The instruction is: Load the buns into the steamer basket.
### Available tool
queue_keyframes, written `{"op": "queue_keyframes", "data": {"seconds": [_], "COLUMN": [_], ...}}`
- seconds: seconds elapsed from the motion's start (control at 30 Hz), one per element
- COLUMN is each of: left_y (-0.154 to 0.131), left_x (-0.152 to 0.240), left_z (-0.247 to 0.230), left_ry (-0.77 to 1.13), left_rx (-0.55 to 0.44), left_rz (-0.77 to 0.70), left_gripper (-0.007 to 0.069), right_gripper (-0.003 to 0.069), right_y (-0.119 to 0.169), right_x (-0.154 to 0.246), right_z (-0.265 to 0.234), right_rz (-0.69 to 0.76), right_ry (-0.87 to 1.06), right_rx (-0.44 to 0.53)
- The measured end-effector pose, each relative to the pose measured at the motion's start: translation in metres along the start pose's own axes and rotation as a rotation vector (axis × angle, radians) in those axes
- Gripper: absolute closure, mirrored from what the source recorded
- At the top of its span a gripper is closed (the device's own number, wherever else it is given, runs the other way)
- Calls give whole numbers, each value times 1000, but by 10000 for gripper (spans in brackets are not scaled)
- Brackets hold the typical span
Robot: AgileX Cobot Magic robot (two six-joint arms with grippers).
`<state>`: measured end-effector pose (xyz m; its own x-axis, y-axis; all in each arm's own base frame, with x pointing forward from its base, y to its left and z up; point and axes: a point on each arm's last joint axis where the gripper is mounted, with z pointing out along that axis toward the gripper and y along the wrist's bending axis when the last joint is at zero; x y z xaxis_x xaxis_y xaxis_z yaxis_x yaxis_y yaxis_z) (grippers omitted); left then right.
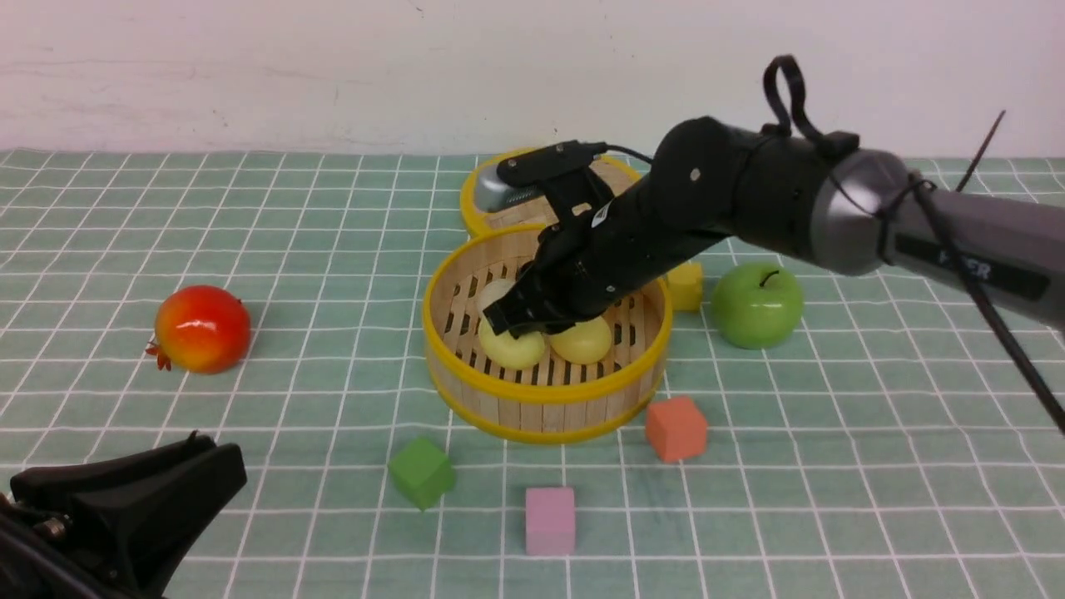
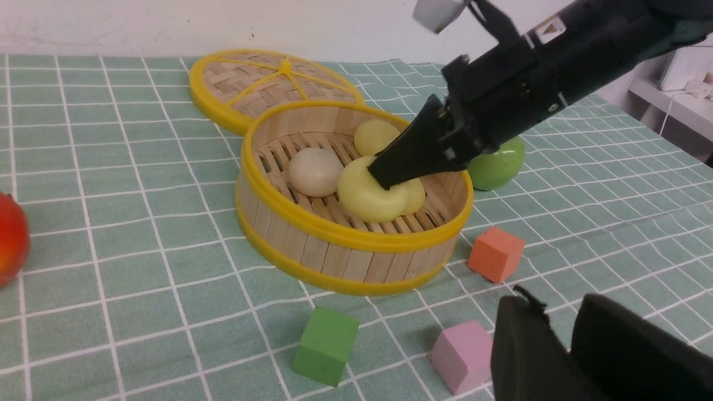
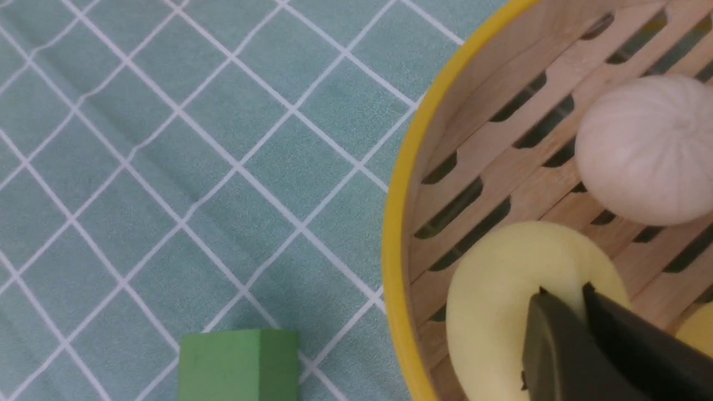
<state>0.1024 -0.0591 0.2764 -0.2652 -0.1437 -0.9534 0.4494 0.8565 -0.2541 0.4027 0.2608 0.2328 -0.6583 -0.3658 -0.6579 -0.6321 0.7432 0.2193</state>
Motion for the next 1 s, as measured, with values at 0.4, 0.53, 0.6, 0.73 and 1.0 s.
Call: {"op": "queue_keyframes", "data": {"seconds": [0.4,0.53,0.6,0.73,1.0], "left_y": [0,0,0,0,0], "left_x": [0,0,0,0,0], "left_z": [0,0,0,0,0], "left_ry": [0,0,0,0,0], "left_rx": [0,0,0,0,0], "left_rz": [0,0,0,0,0], "left_gripper": [479,477,475,473,466], "right_gripper": [536,440,386,290,270], "right_y": [-7,-8,-8,-8,18], "right_x": [4,5,4,4,-20], "right_z": [13,14,14,14,-57], "right_rz": [-23,-28,-31,-33,-84], "right_ry": [-9,-5,-5,-11,-49], "right_rx": [36,37,38,40,-6]}}
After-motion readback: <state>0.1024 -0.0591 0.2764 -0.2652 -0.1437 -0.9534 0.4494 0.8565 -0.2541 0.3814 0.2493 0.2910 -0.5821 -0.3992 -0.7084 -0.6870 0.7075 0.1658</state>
